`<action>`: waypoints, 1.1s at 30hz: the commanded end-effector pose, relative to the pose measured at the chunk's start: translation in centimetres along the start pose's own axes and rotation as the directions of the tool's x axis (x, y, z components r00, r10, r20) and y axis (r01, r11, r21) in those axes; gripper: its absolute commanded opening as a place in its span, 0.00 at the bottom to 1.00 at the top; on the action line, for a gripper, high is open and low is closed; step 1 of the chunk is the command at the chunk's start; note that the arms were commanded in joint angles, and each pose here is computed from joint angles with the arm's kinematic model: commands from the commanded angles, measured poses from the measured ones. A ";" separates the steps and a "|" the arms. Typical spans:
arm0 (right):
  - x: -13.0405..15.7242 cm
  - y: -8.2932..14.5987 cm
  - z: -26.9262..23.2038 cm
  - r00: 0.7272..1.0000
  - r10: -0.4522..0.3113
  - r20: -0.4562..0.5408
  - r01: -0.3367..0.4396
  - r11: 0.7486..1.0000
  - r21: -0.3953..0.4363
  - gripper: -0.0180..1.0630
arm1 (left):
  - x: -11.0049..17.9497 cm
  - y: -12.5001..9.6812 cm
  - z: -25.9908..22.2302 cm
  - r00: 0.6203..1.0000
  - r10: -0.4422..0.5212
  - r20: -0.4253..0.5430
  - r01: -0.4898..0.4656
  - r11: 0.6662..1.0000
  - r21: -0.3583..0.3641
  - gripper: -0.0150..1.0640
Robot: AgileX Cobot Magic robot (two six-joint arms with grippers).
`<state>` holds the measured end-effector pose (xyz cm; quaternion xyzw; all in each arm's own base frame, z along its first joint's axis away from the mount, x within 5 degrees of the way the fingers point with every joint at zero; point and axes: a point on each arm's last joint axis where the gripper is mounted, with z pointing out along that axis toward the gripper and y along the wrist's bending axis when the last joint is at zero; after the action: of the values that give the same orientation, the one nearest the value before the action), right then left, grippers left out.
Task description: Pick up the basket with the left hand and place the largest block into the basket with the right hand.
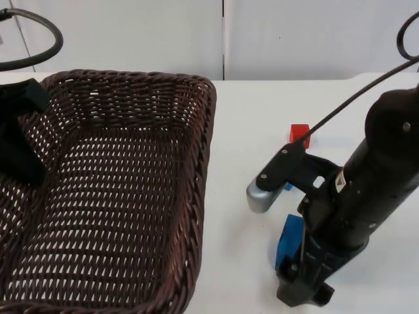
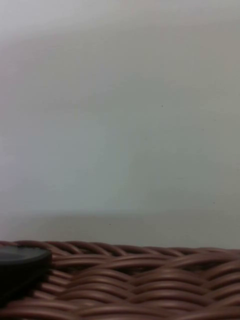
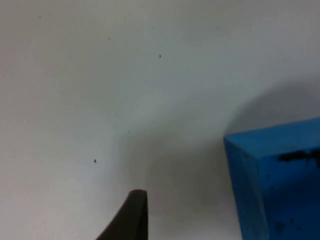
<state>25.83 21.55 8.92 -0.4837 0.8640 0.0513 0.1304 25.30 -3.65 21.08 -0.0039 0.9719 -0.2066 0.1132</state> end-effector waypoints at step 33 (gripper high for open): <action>0.6 2.0 -19.6 0.954 -0.014 0.299 -0.002 0.999 0.053 0.02 | 0.1 -0.3 -0.3 1.000 -0.021 0.012 0.020 1.000 0.022 0.01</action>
<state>20.92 18.09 26.56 -0.4677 0.8376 0.0987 0.2643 25.30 -3.65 21.08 -0.0039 0.9719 -0.2066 0.1132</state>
